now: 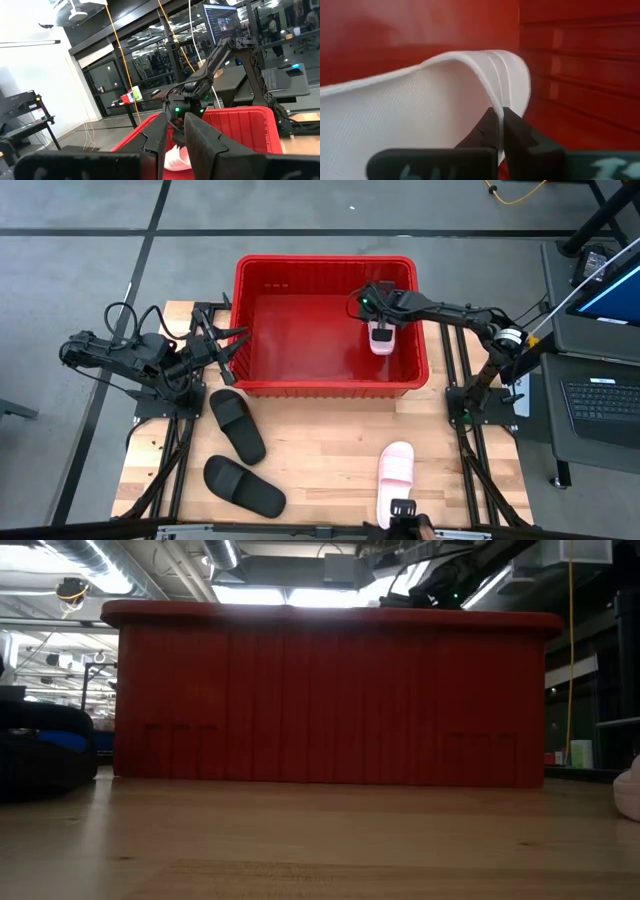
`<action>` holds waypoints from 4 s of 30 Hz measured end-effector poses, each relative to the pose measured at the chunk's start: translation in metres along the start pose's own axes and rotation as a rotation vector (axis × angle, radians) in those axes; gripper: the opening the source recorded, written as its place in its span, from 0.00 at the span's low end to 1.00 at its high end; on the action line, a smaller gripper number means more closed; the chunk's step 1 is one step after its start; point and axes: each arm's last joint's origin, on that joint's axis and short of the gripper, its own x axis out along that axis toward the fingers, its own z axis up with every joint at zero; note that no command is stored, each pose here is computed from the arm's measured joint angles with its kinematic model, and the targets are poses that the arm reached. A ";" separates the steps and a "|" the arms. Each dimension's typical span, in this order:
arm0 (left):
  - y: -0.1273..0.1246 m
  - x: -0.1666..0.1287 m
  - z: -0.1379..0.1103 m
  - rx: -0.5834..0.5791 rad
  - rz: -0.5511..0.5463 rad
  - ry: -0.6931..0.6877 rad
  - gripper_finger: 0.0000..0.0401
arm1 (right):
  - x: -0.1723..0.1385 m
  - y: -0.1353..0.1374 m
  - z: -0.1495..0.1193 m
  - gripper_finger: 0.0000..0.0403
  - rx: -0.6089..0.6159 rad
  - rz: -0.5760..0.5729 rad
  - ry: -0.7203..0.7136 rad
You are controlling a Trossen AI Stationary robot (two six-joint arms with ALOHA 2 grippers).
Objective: Pick and place slides into bin
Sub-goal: Put the top pink slide into the red bin, then put the pink slide into the red bin
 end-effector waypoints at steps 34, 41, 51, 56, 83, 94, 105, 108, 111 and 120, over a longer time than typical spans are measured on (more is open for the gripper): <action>0.000 0.000 0.000 -0.063 0.000 -0.003 0.16 | 0.011 0.007 -0.005 0.03 -0.002 0.049 -0.033; 0.000 0.000 0.000 -0.063 -0.006 -0.006 0.16 | 0.012 0.006 -0.007 0.04 0.026 0.054 -0.022; 0.000 0.000 0.001 -0.063 -0.017 -0.010 0.16 | 0.013 0.005 -0.009 0.09 0.090 0.056 -0.011; 0.000 0.000 0.001 -0.064 -0.017 -0.011 0.16 | 0.013 0.005 -0.009 0.10 0.098 0.056 -0.011; 0.000 0.000 0.001 -0.066 -0.016 -0.013 0.16 | 0.013 0.004 -0.008 0.22 0.034 0.044 -0.022; 0.000 0.000 0.001 -0.066 -0.016 -0.013 0.16 | 0.013 0.006 -0.010 0.35 0.019 0.062 0.004; 0.000 0.000 0.001 -0.032 -0.016 -0.013 0.16 | -0.003 0.001 0.002 0.26 0.128 0.045 -0.011; 0.000 0.000 0.001 -0.032 -0.016 -0.013 0.16 | -0.014 -0.002 0.006 0.24 0.108 0.056 -0.008; 0.000 0.000 0.001 -0.032 -0.016 -0.013 0.16 | -0.028 -0.006 0.013 0.22 0.135 0.060 -0.015; 0.000 0.000 0.000 -0.026 -0.018 -0.010 0.16 | -0.084 -0.024 0.032 0.02 0.257 0.069 -0.072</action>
